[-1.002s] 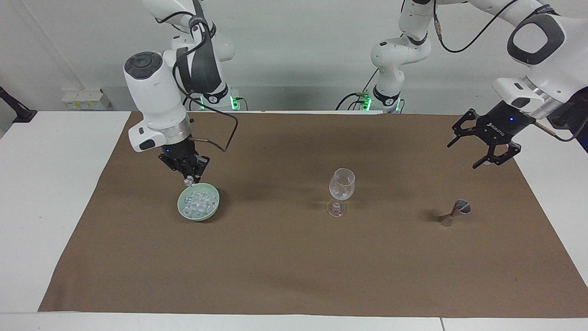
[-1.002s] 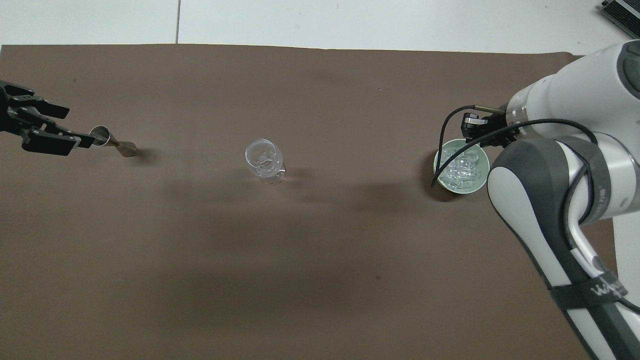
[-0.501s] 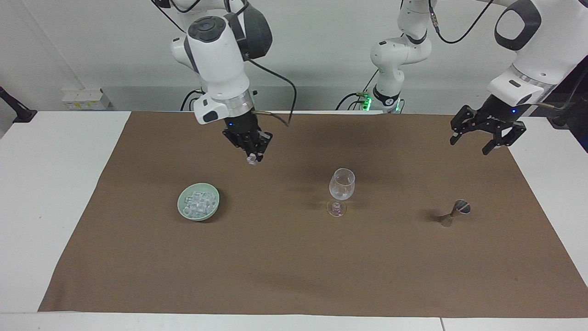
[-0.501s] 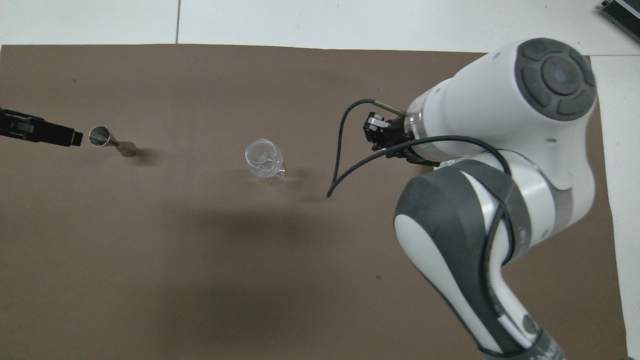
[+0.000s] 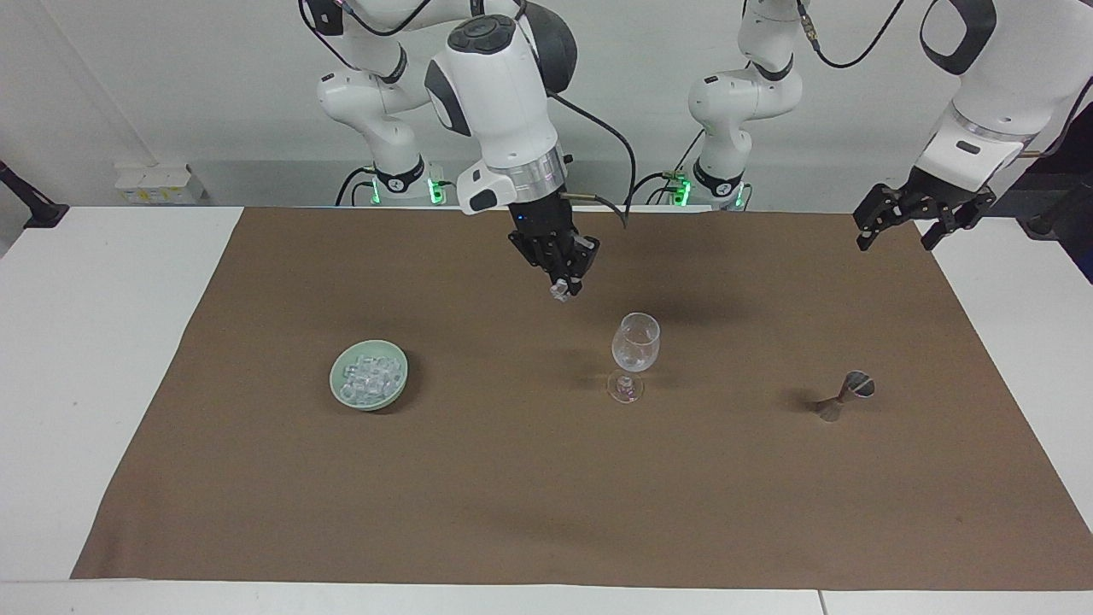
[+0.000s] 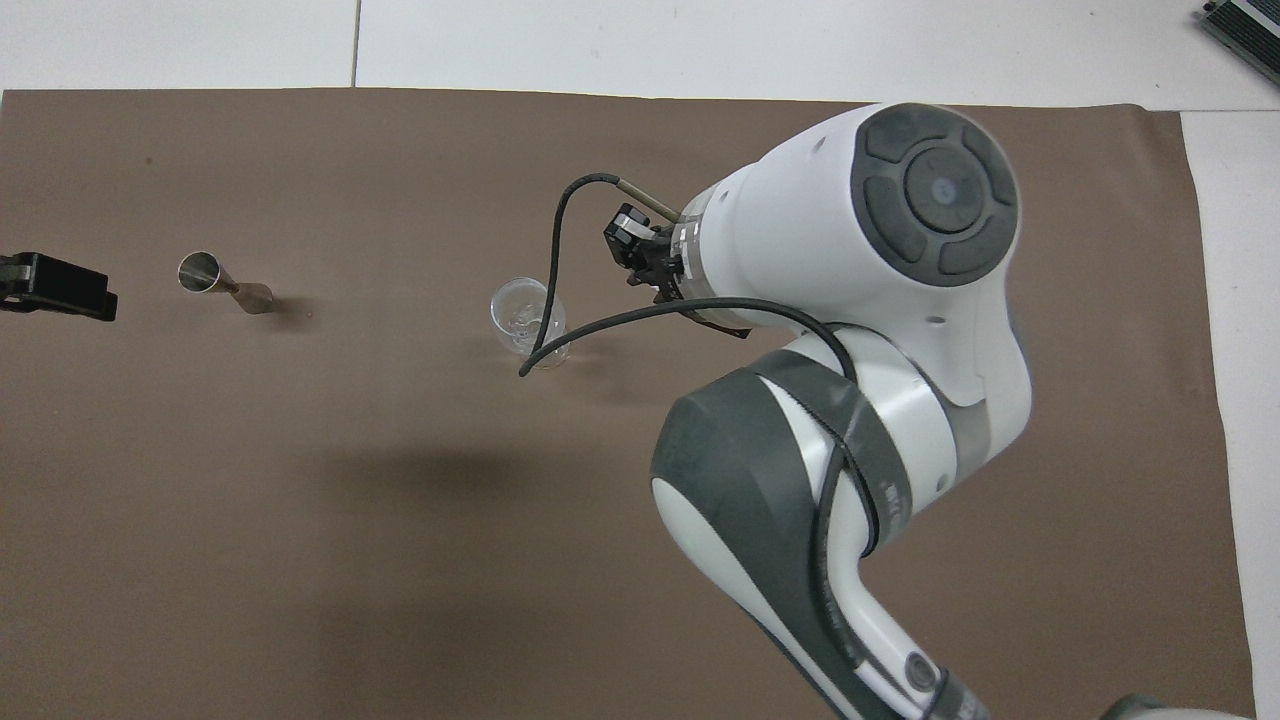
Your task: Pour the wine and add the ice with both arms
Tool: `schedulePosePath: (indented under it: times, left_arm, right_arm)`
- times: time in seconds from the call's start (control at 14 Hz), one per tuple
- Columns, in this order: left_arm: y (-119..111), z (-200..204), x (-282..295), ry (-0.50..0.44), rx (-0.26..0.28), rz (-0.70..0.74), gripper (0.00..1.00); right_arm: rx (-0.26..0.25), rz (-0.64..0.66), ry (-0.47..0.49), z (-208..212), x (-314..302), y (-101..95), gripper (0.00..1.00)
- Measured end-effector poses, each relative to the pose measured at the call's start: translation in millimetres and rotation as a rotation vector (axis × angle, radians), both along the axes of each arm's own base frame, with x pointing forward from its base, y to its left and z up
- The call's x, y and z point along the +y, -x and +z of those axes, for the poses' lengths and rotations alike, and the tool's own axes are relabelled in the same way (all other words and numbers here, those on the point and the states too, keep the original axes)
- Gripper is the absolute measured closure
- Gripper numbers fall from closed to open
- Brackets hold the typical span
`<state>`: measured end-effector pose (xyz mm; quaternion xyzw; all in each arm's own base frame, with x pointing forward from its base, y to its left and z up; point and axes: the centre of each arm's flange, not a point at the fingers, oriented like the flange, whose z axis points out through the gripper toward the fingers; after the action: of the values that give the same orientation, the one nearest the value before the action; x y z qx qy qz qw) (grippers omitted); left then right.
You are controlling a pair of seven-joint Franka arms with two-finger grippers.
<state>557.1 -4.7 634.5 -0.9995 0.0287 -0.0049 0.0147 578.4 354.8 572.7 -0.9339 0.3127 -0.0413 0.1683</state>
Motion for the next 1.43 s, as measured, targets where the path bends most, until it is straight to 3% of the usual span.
schedulePosePath:
  times: [0.5,0.86,1.43]
  left_arm:
    - [1.3,2.5,6.9,-0.001,-0.002,0.025,0.00]
    - [1.3,2.7,6.6,0.008,-0.002,0.028,0.00]
    - [1.2,2.5,6.1,0.008,-0.002,0.027,0.00]
  right_arm:
    - [-0.022,-0.079,-0.122,-41.2,84.7,-12.0,0.75]
    - [-0.010,-0.027,-0.074,-73.8,118.2,2.4,0.75]
    - [0.008,-0.014,0.005,-81.1,111.9,3.2,0.75]
